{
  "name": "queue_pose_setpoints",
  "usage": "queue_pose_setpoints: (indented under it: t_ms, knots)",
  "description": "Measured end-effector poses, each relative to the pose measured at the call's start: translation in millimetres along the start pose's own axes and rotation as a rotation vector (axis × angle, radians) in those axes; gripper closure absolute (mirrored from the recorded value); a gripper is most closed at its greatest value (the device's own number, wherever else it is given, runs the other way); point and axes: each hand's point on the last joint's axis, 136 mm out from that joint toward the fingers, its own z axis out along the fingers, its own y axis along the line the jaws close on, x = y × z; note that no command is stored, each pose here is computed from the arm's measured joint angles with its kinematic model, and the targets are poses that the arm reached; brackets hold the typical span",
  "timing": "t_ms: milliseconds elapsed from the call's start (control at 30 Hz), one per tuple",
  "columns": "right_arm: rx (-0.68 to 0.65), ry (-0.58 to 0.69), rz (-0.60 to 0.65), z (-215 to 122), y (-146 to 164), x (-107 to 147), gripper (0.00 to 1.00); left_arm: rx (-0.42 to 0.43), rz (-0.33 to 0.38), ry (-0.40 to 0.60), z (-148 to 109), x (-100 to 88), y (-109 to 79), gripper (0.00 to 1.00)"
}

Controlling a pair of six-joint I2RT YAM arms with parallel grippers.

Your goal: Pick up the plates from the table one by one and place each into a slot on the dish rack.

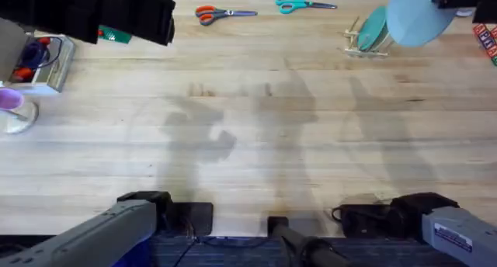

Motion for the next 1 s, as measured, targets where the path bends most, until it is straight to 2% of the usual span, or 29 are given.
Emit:
queue_pose_setpoints:
  t_ms: [333,367,400,633,1000]
  knots:
    - [0.007,-0.012,0.065,0.0,-1.4,-2.8,0.972,0.0,0.0,0.0,0.1,0.0,0.0,0.007]
    - [0.024,-0.014,0.085,-0.1,-4.2,-3.2,0.972,0.0,0.0,0.0,0.1,0.0,0.0,0.007]
    - [0.095,-0.021,0.155,-0.8,-16.6,-3.5,0.972,0.0,0.0,0.0,0.1,0.0,0.0,0.007]
    - [0.296,-0.038,0.276,-4.9,-53.4,-1.4,0.973,0.0,0.0,0.0,0.1,0.0,0.0,0.007]
    - [0.456,0.012,0.346,25.5,-87.6,-0.3,0.974,0.0,0.0,0.0,0.1,0.0,0.0,0.008]
